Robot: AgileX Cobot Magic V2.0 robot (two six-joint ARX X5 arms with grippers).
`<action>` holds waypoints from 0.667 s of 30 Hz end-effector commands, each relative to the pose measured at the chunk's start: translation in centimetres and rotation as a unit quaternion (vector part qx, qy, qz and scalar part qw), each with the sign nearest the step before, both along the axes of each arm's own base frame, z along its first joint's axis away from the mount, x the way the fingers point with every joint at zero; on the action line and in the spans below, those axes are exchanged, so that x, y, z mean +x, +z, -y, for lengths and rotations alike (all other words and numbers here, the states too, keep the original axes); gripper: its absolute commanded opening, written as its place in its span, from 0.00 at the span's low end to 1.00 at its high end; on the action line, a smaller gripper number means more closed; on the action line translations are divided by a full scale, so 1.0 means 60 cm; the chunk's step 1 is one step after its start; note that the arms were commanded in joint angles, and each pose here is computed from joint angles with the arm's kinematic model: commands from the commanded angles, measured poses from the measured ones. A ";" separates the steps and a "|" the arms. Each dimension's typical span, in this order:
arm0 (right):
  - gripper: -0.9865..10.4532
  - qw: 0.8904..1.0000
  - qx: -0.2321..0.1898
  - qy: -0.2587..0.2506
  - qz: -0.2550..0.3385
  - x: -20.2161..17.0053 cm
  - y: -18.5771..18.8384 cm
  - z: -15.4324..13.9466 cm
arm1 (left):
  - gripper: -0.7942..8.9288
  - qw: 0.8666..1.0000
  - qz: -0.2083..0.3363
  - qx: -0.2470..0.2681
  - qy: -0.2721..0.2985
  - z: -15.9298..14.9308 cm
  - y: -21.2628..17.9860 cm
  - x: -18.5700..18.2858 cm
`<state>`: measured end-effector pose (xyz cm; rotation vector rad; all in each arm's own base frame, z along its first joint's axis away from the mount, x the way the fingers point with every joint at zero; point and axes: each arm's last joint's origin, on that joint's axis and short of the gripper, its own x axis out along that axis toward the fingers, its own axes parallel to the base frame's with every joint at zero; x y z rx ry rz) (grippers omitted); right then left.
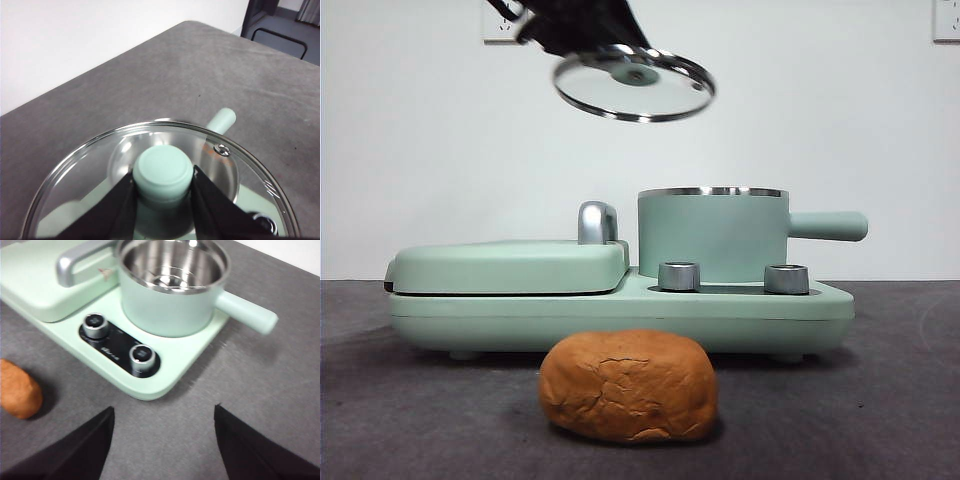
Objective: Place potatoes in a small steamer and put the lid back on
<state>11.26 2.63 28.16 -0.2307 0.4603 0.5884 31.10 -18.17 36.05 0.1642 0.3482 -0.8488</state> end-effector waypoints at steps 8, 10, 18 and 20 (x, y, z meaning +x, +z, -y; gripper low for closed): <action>0.36 0.995 -0.015 0.089 -0.036 0.028 -0.010 -0.043 | 0.09 0.999 0.016 -0.006 0.037 -0.080 0.016 -0.065; 0.36 0.992 -0.022 0.115 -0.050 0.036 -0.018 -0.058 | 0.09 0.999 0.013 -0.009 0.044 -0.094 0.012 -0.081; 0.37 0.968 -0.057 0.227 -0.087 0.071 -0.060 -0.139 | 0.09 0.997 0.002 -0.025 0.075 -0.136 -0.003 -0.128; 0.39 0.962 -0.066 0.250 -0.090 0.078 -0.073 -0.159 | 0.09 0.997 0.006 -0.026 0.078 -0.141 0.001 -0.134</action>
